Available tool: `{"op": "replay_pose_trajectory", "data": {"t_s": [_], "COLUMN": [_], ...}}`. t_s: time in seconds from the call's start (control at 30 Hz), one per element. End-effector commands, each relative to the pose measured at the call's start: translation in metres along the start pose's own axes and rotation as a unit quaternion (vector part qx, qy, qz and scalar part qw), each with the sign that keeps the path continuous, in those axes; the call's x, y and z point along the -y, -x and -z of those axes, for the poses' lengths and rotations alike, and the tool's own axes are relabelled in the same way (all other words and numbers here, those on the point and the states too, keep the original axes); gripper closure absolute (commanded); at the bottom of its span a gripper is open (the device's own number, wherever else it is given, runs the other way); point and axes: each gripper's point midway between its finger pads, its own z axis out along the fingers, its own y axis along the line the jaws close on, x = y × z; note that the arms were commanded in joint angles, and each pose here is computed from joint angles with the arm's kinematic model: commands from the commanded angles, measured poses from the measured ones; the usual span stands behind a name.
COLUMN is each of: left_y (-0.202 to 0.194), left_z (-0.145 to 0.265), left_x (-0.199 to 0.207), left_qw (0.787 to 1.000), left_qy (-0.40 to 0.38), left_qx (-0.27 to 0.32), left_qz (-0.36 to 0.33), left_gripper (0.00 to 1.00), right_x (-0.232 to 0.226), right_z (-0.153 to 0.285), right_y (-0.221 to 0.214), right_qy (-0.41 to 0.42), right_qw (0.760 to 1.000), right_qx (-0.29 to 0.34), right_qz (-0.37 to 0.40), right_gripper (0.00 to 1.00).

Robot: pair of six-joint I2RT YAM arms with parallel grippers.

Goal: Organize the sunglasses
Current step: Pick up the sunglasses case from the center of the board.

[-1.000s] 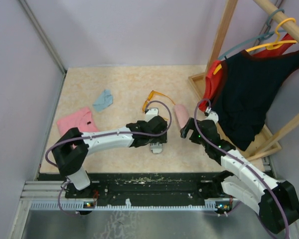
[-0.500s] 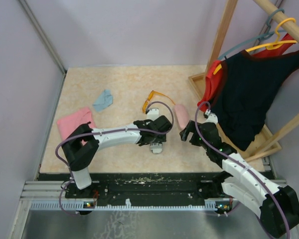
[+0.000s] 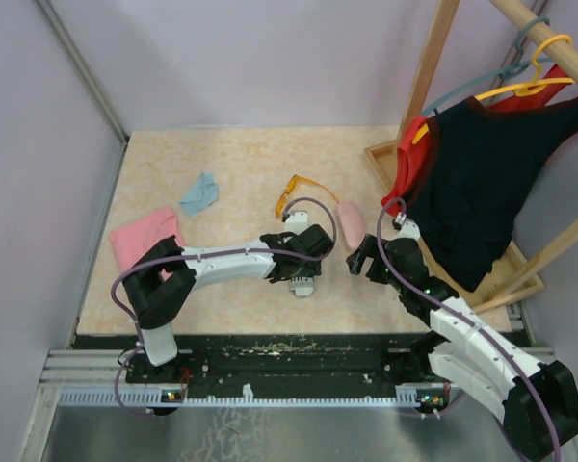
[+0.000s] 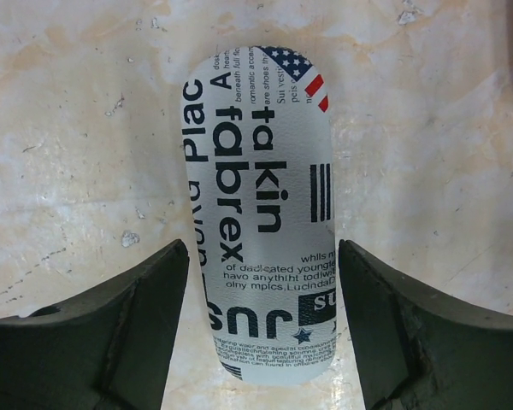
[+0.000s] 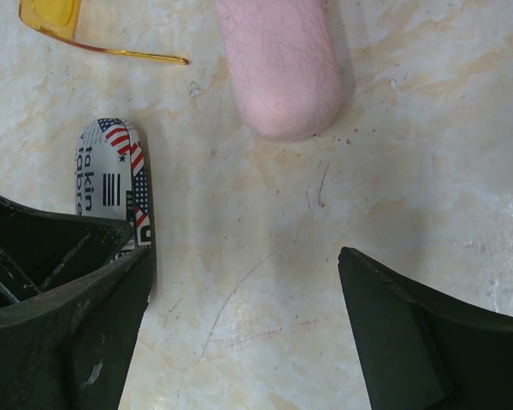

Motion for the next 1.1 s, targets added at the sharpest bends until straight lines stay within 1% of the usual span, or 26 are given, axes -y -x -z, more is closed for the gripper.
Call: {"op": "replay_pose_trajectory", "data": {"t_s": [0.0, 0.2, 0.37, 0.5, 0.6, 0.67, 0.73, 0.8, 0.83, 0.93, 0.97, 1.07], "left_y": [-0.008, -0.011, -0.010, -0.004, 0.007, 0.022, 0.040, 0.057, 0.067, 0.096, 0.109, 0.128], "left_z": [-0.008, -0.011, -0.011, -0.005, 0.007, 0.022, 0.042, 0.067, 0.081, 0.119, 0.139, 0.180], "left_x": [-0.001, -0.001, 0.000, -0.001, 0.000, 0.002, 0.007, 0.015, 0.015, 0.007, 0.002, -0.007], "left_qw": [1.000, 1.000, 1.000, 1.000, 0.999, 0.997, 0.992, 0.979, 0.969, 0.933, 0.916, 0.878], "left_qy": [0.005, 0.004, -0.002, -0.008, -0.024, -0.052, -0.096, -0.163, -0.196, -0.294, -0.327, -0.386], "left_qx": [-0.007, -0.010, -0.008, 0.003, 0.022, 0.049, 0.086, 0.125, 0.149, 0.207, 0.231, 0.284], "left_qz": [0.002, -0.001, -0.001, 0.000, 0.001, 0.001, -0.004, -0.010, -0.002, 0.027, 0.032, 0.013], "left_gripper": [0.23, 0.25, 0.33, 0.43, 0.57, 0.64, 0.69, 0.85, 0.91, 0.94, 0.94, 0.98], "right_x": [-0.010, -0.011, -0.011, -0.013, -0.016, -0.022, -0.035, -0.048, -0.055, -0.080, -0.091, -0.120], "right_z": [0.001, 0.002, 0.002, 0.003, 0.007, 0.013, 0.022, 0.032, 0.038, 0.059, 0.068, 0.099], "right_y": [0.014, 0.013, 0.013, 0.015, 0.020, 0.028, 0.040, 0.052, 0.057, 0.073, 0.078, 0.094], "right_qy": [0.023, 0.023, 0.024, 0.027, 0.032, 0.042, 0.072, 0.102, 0.119, 0.181, 0.207, 0.285], "right_qw": [0.999, 0.999, 0.999, 0.999, 0.999, 0.998, 0.996, 0.991, 0.989, 0.976, 0.970, 0.944], "right_qx": [0.025, 0.022, 0.021, 0.024, 0.030, 0.041, 0.061, 0.080, 0.089, 0.116, 0.124, 0.156], "right_qz": [0.005, 0.005, 0.004, 0.001, 0.001, 0.003, 0.011, 0.018, 0.019, 0.029, 0.037, 0.055], "right_gripper": [0.11, 0.12, 0.13, 0.14, 0.15, 0.15, 0.13, 0.11, 0.10, 0.10, 0.09, 0.09]}}
